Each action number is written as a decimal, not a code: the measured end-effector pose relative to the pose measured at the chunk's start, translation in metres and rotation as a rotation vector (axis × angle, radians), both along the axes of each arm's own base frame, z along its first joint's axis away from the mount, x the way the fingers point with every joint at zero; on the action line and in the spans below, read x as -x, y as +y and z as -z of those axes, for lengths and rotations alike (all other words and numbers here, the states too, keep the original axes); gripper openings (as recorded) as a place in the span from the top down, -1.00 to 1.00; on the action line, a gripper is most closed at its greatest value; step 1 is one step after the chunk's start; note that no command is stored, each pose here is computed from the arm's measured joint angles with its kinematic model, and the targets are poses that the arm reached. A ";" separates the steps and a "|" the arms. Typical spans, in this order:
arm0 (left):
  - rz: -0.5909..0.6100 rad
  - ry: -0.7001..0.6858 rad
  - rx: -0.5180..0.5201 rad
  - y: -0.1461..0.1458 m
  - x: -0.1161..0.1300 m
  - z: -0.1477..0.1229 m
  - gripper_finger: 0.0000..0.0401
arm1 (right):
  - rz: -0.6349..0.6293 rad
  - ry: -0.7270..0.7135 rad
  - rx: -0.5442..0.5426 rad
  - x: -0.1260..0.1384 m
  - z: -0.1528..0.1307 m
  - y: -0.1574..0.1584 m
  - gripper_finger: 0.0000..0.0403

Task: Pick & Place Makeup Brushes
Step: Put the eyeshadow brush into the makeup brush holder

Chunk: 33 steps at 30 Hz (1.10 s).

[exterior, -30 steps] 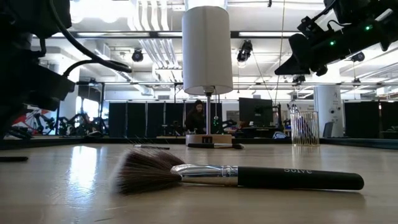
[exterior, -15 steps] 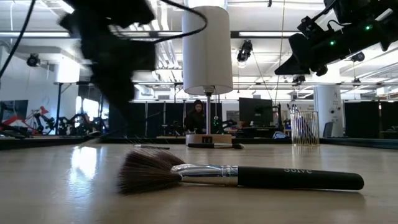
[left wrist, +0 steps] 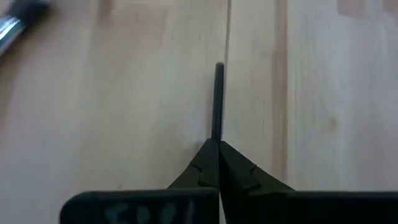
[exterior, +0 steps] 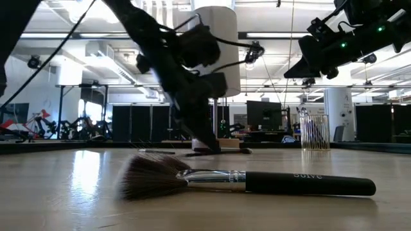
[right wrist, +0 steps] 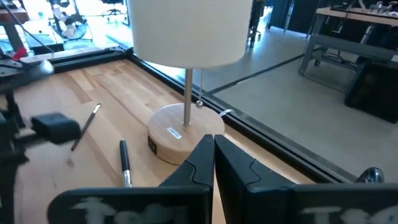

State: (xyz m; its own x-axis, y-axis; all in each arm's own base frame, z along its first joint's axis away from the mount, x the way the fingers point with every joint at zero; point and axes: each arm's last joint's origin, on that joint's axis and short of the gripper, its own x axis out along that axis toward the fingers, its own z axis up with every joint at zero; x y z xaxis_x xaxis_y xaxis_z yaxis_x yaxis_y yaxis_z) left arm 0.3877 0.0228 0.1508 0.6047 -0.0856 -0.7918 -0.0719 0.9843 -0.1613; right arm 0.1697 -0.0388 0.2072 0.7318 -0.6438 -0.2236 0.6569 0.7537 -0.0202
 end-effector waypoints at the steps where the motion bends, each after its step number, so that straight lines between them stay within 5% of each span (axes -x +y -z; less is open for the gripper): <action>1: 0.008 0.007 0.006 0.000 -0.005 0.003 0.99 | -0.006 0.000 -0.001 0.000 0.000 0.000 0.96; 12: 0.005 0.018 0.009 -0.001 -0.001 -0.018 0.89 | -0.169 -0.032 -0.088 -0.003 0.001 0.005 0.96; 19: 0.019 -0.036 0.032 -0.017 0.050 -0.026 0.91 | -0.293 -0.015 -0.198 -0.012 0.010 0.015 0.83; 26: 0.035 0.030 0.095 -0.066 0.100 -0.008 0.98 | -0.304 0.010 -0.207 -0.018 0.017 0.019 0.63; 33: 0.017 0.026 0.037 -0.115 0.108 0.000 0.74 | -0.305 0.021 -0.201 -0.023 0.016 0.019 0.50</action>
State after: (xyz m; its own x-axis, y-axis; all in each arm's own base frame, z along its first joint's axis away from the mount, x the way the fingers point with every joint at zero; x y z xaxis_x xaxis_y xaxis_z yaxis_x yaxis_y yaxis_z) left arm 0.2793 -0.0921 0.1505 0.5821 -0.1257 -0.8034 -0.0596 0.9787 -0.1964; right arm 0.1923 -0.0200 0.1912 0.8773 -0.3379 -0.3409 0.4020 0.9053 0.1371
